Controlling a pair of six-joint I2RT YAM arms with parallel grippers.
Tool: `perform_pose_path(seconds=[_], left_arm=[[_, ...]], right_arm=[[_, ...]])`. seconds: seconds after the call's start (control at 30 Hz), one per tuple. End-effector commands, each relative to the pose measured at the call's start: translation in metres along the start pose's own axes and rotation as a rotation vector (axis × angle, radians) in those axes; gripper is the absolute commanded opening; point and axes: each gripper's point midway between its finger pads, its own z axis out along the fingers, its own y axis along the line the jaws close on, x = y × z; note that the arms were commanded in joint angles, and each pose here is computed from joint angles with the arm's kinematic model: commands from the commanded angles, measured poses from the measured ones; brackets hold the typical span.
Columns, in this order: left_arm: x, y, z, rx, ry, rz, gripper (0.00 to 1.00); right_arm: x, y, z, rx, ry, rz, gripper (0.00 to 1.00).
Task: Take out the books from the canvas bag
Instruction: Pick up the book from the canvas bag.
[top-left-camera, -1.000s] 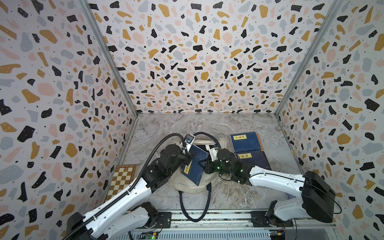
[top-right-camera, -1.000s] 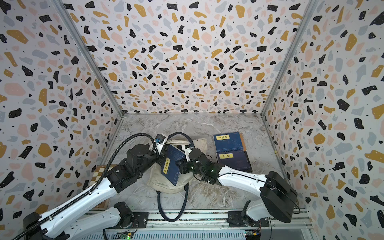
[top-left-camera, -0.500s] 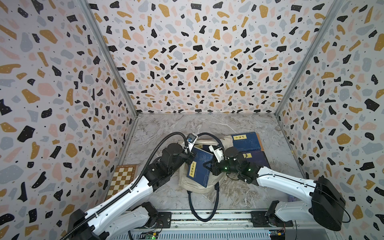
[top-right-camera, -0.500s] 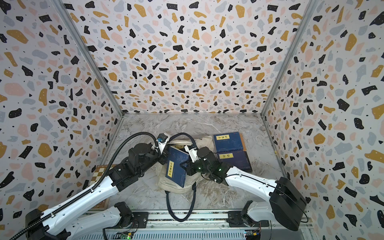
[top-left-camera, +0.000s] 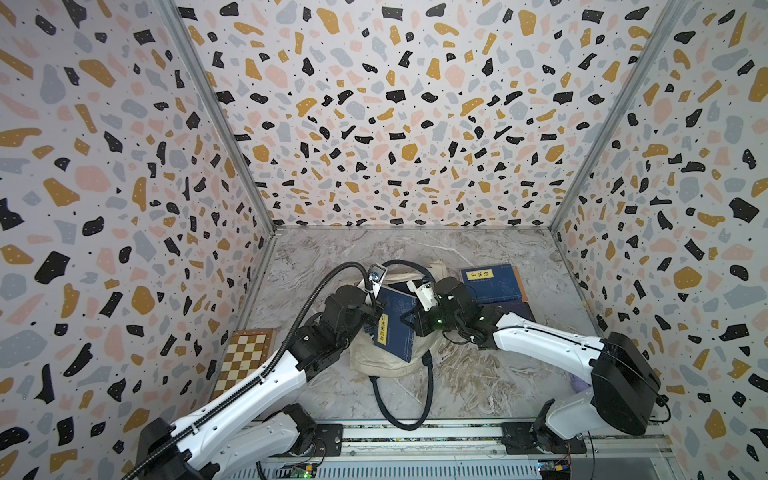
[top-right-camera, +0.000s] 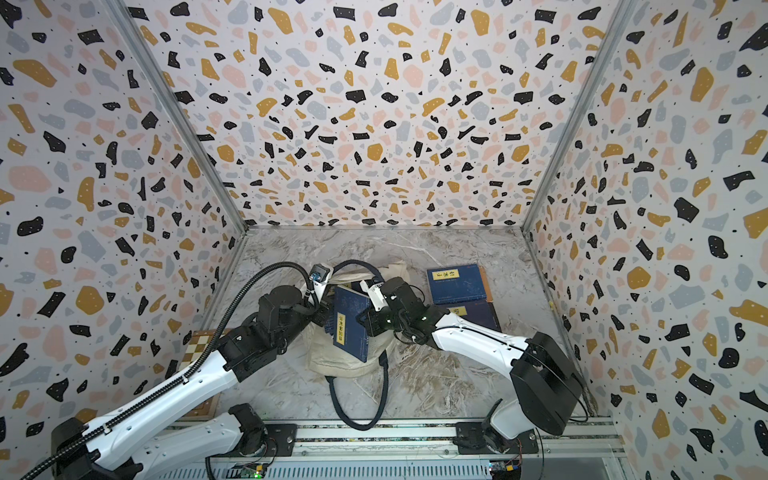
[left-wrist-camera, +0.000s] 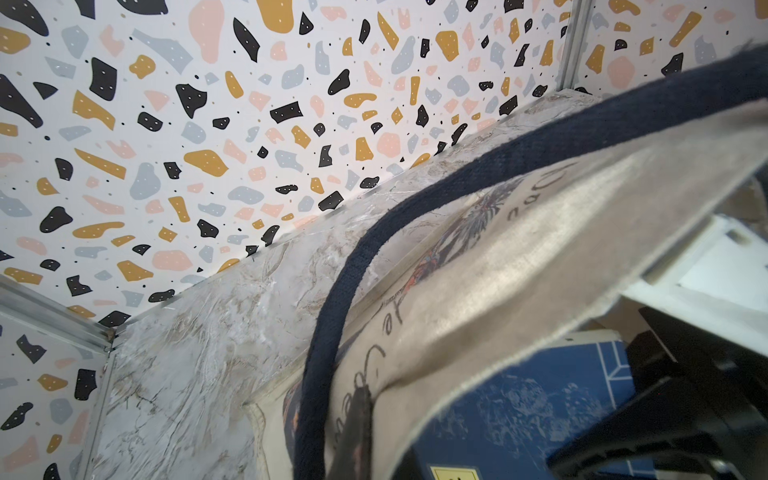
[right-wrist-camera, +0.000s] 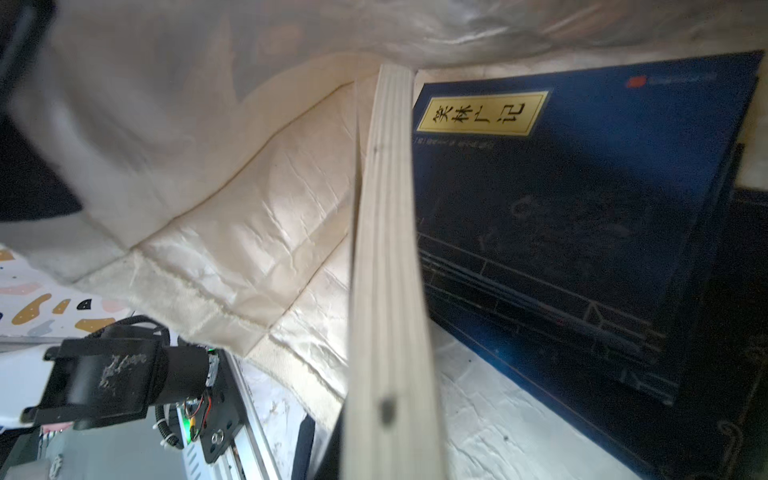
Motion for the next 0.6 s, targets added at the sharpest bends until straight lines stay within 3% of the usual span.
perform_pose_path(seconds=[0.0, 0.33, 0.57], left_arm=[[-0.001, 0.017, 0.0, -0.081, 0.029, -0.015, 0.0], [0.0, 0.018, 0.001, -0.088, 0.04, -0.018, 0.0], [0.0, 0.016, 0.003, -0.078, 0.045, -0.022, 0.0]], right_arm=[[-0.043, 0.045, -0.039, -0.091, -0.139, -0.189, 0.0], [0.006, 0.071, -0.042, -0.216, 0.007, -0.334, 0.0], [0.045, 0.075, -0.028, -0.265, 0.168, -0.295, 0.0]])
